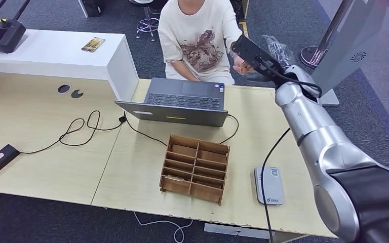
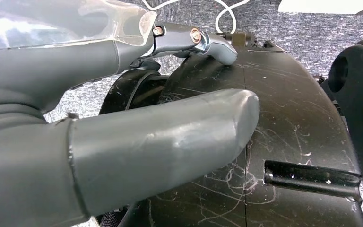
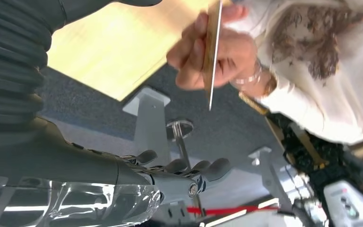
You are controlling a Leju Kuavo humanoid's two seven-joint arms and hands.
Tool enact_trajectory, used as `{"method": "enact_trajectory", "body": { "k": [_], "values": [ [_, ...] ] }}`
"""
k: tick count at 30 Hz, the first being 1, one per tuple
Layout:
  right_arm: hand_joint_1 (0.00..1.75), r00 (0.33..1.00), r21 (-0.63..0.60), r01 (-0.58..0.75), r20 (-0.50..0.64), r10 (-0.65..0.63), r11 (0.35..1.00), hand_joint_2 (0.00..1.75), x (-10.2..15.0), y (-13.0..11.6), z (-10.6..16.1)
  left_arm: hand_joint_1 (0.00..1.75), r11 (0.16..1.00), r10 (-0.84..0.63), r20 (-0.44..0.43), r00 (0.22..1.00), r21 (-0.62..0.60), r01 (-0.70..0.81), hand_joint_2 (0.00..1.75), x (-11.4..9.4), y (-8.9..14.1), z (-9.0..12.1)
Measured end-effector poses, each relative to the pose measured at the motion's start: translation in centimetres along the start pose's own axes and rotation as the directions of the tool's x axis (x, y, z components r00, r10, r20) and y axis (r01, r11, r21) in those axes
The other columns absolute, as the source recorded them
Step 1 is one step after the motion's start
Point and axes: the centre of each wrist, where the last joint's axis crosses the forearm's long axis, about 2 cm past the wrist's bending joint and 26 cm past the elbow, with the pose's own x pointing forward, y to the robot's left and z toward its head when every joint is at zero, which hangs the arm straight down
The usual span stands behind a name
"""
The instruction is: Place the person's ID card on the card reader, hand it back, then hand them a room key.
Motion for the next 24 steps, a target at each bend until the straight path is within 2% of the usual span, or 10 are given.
{"method": "enact_trajectory", "body": {
  "k": [5, 9, 17, 21, 24],
  "values": [
    [0.00, 0.999, -0.155, 0.023, -0.032, -0.029, 0.988, 1.75, -0.9, -0.9, -0.1, 0.00, 1.000, -0.001, -0.002, 1.000, 0.001, 0.001, 0.00, 0.1, 0.0, -0.1],
    [0.00, 0.996, -0.222, 0.093, 0.006, -0.094, 0.971, 1.75, -2.1, -1.2, -0.1, 0.00, 1.000, -0.003, -0.001, 1.000, 0.005, 0.003, 0.00, 0.3, -0.1, -0.2],
    [0.00, 0.935, -0.309, 0.347, 0.186, -0.302, 0.885, 1.75, -6.5, 0.6, 1.2, 0.00, 0.999, -0.017, 0.001, 1.000, 0.035, 0.017, 0.00, 0.7, -0.6, -0.5],
    [0.00, 0.909, -0.375, 0.400, 0.276, -0.312, 0.836, 1.75, -9.3, 1.9, 3.0, 0.00, 0.999, -0.025, 0.002, 1.000, 0.047, 0.025, 0.00, 0.9, -0.7, -0.6],
    [0.00, 0.886, -0.445, 0.423, 0.384, -0.258, 0.790, 1.75, -11.9, 2.4, 5.3, 0.00, 0.998, -0.038, 0.003, 0.999, 0.058, 0.038, 0.00, 1.0, -0.8, -0.7]
  ]
}}
